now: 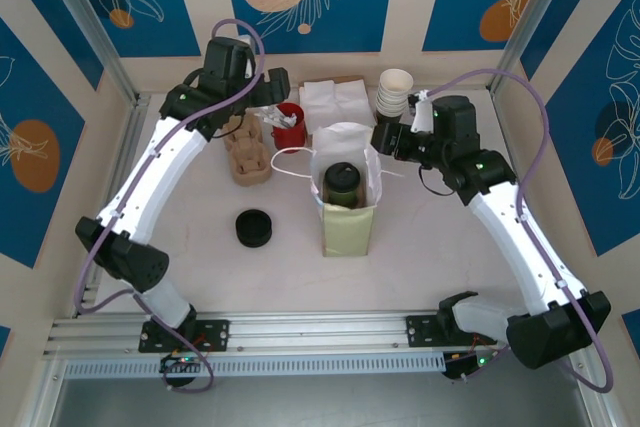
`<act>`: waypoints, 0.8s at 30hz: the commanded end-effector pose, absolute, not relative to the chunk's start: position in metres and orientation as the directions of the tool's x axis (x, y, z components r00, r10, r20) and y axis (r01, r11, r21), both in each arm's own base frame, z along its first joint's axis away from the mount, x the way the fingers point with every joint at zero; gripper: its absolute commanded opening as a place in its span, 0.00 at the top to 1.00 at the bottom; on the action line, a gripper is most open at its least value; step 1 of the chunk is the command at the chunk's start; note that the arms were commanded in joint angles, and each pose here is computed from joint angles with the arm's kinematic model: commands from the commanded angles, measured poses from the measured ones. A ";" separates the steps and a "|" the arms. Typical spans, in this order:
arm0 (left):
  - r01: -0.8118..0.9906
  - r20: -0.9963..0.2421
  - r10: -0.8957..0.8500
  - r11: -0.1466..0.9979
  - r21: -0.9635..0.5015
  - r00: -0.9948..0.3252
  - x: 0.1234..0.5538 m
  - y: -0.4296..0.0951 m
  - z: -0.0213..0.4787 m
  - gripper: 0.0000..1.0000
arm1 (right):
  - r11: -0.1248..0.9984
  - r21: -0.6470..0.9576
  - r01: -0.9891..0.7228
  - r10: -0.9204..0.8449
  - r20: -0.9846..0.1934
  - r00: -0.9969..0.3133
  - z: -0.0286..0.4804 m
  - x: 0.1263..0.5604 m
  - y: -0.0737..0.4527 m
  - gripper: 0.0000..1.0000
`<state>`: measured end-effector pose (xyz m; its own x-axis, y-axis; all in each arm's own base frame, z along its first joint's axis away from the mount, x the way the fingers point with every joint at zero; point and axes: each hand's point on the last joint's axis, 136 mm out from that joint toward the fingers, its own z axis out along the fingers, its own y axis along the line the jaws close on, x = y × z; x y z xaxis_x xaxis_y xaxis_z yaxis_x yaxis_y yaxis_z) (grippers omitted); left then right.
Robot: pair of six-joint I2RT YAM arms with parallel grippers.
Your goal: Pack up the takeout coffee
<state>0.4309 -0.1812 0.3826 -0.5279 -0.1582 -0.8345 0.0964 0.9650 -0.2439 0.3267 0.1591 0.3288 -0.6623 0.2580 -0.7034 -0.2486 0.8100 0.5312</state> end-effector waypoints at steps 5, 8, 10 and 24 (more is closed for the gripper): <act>0.096 -0.848 -0.141 0.971 -0.219 -0.511 0.413 -0.160 0.398 0.02 | 0.790 0.573 -0.216 0.350 -0.712 -0.608 0.385 0.299 0.141 0.44; 0.112 -0.832 -0.117 0.971 -0.210 -0.542 0.411 -0.164 0.383 0.04 | 0.789 0.569 -0.233 0.345 -0.723 -0.598 0.394 0.281 0.135 0.44; 0.116 -0.817 -0.101 0.973 -0.201 -0.567 0.410 -0.165 0.374 0.04 | 0.790 0.563 -0.244 0.340 -0.732 -0.590 0.398 0.271 0.129 0.44; 0.275 -0.738 -0.002 0.928 -0.253 -0.674 0.423 -0.210 0.318 0.15 | 0.785 0.562 -0.259 0.337 -0.739 -0.583 0.405 0.255 0.116 0.51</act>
